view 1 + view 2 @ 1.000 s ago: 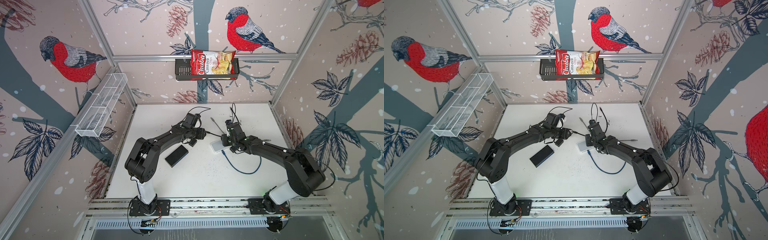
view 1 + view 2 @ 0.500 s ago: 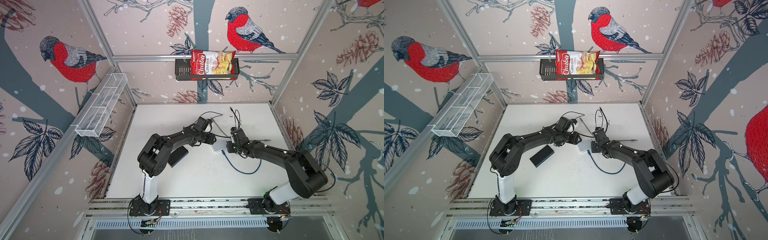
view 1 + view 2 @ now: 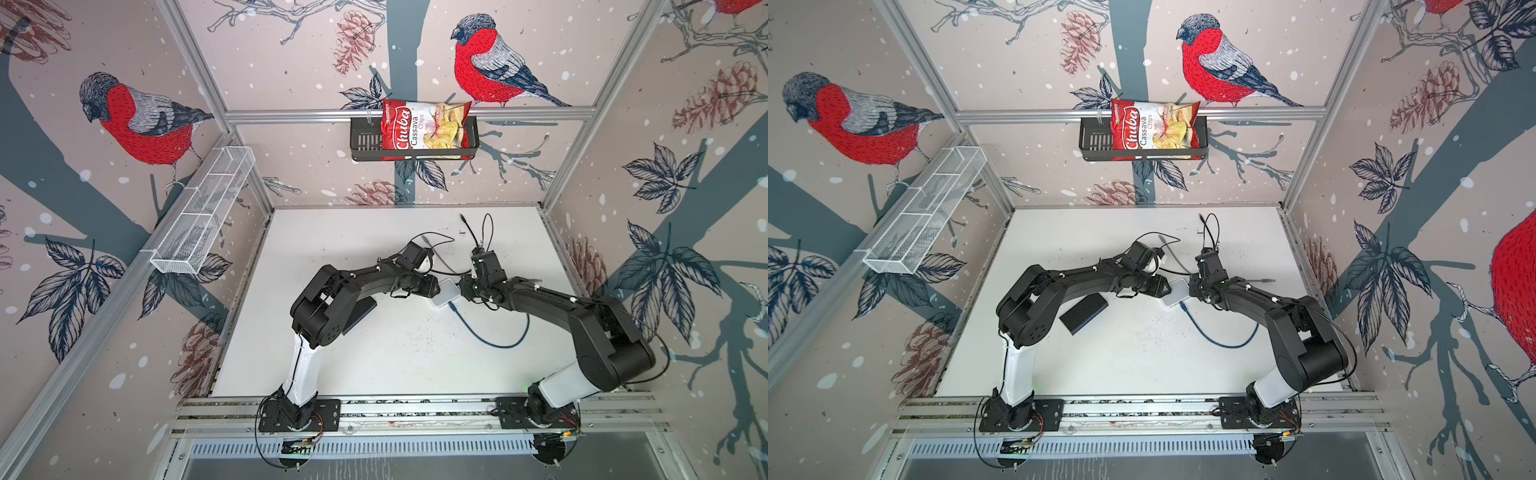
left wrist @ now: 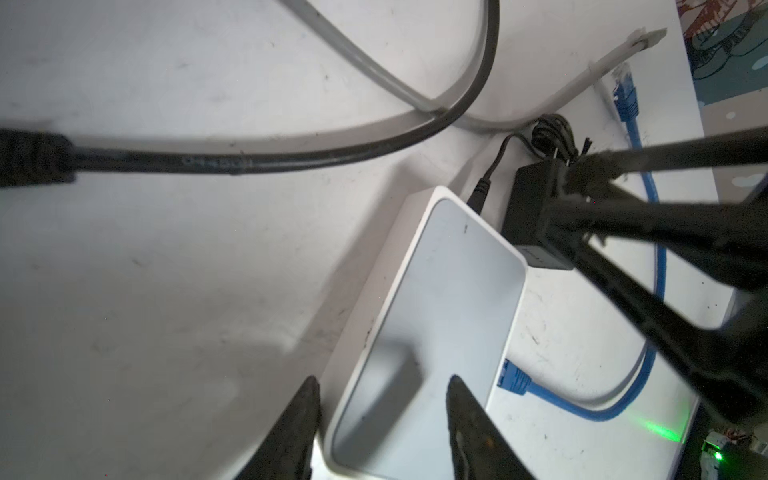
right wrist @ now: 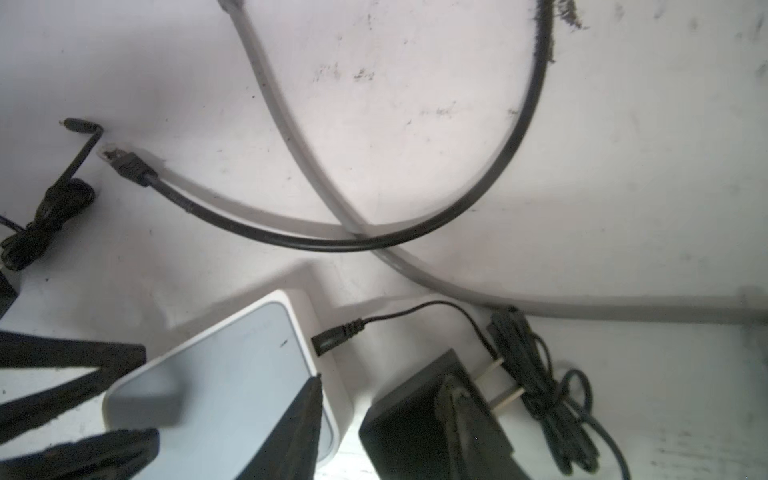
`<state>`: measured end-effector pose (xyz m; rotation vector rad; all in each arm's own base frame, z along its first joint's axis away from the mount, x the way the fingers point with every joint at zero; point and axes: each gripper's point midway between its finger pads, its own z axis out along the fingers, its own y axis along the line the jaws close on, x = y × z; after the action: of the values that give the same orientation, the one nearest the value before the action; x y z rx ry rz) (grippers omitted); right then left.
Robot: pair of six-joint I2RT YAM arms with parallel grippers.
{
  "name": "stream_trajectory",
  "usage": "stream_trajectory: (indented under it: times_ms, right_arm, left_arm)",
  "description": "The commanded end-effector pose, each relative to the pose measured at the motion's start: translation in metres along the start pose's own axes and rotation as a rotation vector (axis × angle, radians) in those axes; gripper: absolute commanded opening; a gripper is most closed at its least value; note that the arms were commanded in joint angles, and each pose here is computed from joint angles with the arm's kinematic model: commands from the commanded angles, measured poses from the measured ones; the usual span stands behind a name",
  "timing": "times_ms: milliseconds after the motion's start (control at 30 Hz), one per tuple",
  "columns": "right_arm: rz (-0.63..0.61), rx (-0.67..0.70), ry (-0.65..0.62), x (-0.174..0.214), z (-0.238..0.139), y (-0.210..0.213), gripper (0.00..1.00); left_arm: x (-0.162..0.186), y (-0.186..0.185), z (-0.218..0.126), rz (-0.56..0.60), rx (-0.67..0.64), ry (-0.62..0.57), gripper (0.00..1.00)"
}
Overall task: Insert the plug into the switch port
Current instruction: 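Lower the right gripper to the black barrel-plug cable while left gripper releases router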
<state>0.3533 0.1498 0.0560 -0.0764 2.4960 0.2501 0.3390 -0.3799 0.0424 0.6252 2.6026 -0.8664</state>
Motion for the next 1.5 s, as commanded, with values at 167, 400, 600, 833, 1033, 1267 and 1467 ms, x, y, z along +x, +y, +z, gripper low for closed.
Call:
stream_trajectory:
  times_ms: [167, 400, 600, 833, 1033, 1267, 1467]
  right_arm:
    - [0.055, -0.048, -0.040, -0.023, -0.003, 0.001, 0.48]
    - [0.032, -0.034, -0.004, -0.029, 0.018, -0.004, 0.48]
    - [0.039, -0.061, 0.014, -0.034, 0.033, 0.001, 0.48]
    - [0.060, -0.077, 0.002, -0.037, 0.029, -0.005, 0.48]
    - [-0.023, -0.197, 0.032, -0.033, 0.026, 0.026, 0.47]
    - [-0.060, -0.224, 0.091, -0.020, 0.044, 0.041, 0.47]
    - [-0.081, -0.217, 0.093, -0.023, 0.057, 0.049, 0.47]
  left_arm:
    - [-0.003, -0.020, 0.007, 0.006, 0.097, -0.019, 0.49]
    - [-0.011, -0.033, 0.017, 0.010, 0.155, -0.025, 0.49]
    - [-0.025, -0.037, 0.019, 0.031, 0.161, -0.065, 0.49]
    - [-0.052, -0.032, 0.013, 0.080, 0.094, -0.087, 0.51]
    - [-0.075, -0.007, -0.023, 0.029, 0.062, -0.175, 0.52]
    - [-0.073, 0.027, -0.069, -0.035, -0.006, -0.262, 0.55]
    - [-0.063, 0.048, -0.087, -0.079, -0.071, -0.296, 0.59]
